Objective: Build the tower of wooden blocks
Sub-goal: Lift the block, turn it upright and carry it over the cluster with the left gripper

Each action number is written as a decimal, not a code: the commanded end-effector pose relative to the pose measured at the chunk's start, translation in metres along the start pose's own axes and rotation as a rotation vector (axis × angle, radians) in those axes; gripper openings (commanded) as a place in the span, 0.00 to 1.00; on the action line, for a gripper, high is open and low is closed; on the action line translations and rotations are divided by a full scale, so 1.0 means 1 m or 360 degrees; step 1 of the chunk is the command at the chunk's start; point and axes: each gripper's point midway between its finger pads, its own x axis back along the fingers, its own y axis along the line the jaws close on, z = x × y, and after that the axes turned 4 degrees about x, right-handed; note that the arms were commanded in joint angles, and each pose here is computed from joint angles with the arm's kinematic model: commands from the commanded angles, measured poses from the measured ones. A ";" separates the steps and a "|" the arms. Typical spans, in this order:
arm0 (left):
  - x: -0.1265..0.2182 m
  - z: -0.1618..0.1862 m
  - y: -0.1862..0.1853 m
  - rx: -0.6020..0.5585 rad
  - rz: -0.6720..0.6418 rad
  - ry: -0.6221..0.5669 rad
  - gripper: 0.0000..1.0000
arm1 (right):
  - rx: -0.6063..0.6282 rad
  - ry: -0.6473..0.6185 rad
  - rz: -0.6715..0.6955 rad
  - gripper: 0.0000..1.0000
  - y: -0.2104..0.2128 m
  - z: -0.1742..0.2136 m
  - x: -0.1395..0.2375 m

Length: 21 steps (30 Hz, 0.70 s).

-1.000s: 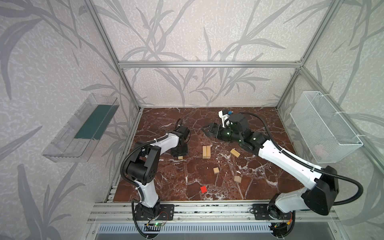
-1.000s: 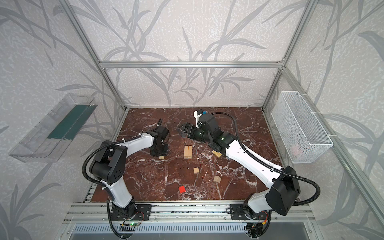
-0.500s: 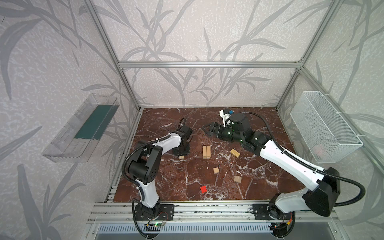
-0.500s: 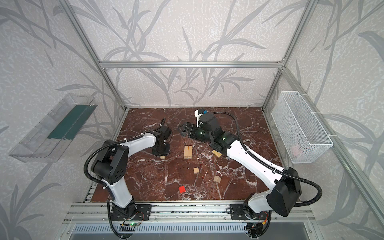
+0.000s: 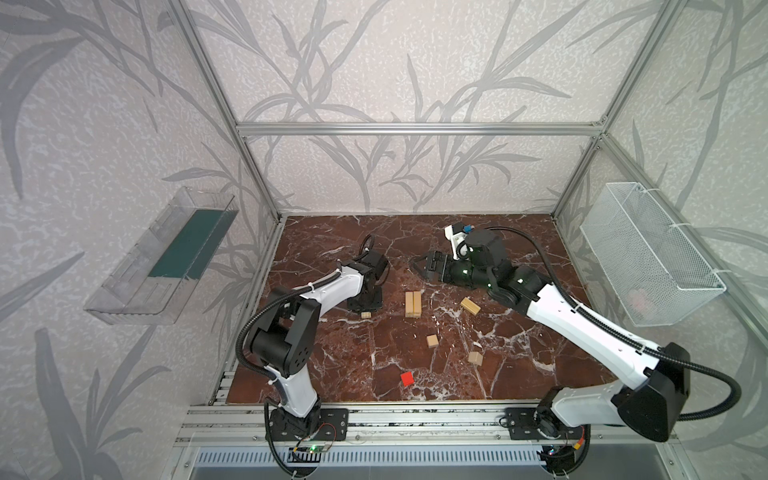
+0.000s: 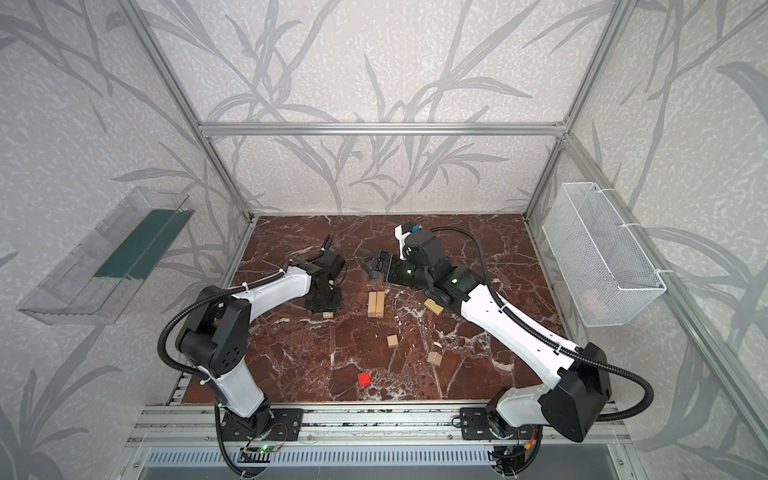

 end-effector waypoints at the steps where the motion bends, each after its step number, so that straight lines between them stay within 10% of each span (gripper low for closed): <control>1: 0.025 0.004 -0.012 0.0044 0.0070 -0.0002 0.21 | 0.0053 0.0031 0.0088 0.99 -0.024 0.007 0.010; 21: 0.071 0.008 -0.113 -0.0147 0.0328 -0.0020 0.14 | 0.0157 0.0281 0.0165 0.99 -0.108 0.064 0.010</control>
